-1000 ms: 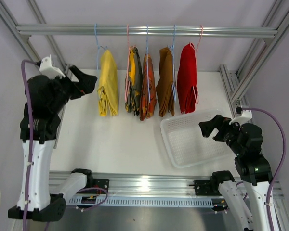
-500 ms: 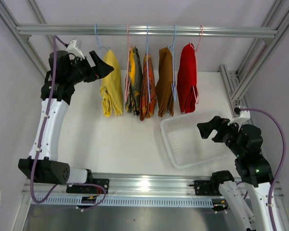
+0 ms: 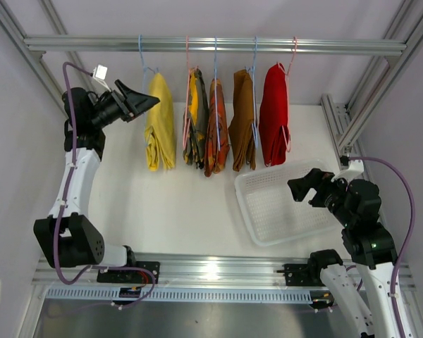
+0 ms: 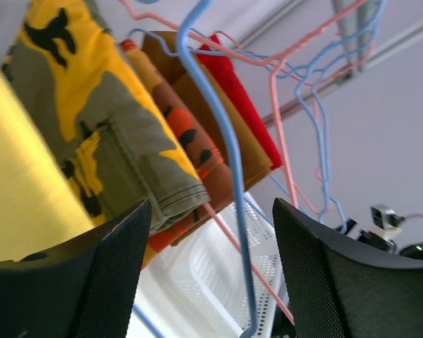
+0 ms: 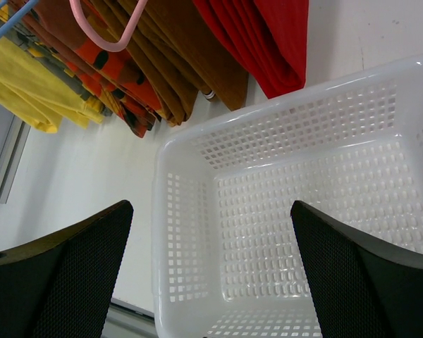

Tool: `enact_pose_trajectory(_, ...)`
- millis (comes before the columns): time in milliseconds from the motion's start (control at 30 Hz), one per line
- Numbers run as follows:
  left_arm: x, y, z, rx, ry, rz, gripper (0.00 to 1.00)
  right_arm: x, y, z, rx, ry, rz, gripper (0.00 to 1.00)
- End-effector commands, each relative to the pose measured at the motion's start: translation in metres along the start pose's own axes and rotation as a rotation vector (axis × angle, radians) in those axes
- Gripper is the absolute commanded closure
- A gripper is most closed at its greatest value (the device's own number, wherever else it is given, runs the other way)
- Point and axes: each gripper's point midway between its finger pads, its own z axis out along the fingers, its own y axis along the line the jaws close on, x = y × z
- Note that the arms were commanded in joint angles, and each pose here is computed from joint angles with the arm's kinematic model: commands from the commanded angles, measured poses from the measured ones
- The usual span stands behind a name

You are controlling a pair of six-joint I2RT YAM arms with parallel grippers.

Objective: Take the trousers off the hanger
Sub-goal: Pick up the hanger from the clothesline.

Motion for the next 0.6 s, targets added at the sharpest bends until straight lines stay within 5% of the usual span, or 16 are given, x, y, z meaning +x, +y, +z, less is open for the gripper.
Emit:
enact_pose_trajectory(0,-0.008,-0.037,-0.004,0.186,0.014,0.056,0.27,-0.009,0.000,0.000,0.013,-0.029,-0.005,0.01)
enact_pose_trajectory(567,-0.003,-0.027,0.002,0.212,0.030,0.015,0.52,-0.007,-0.002,0.002,0.023,-0.010,0.000,0.00)
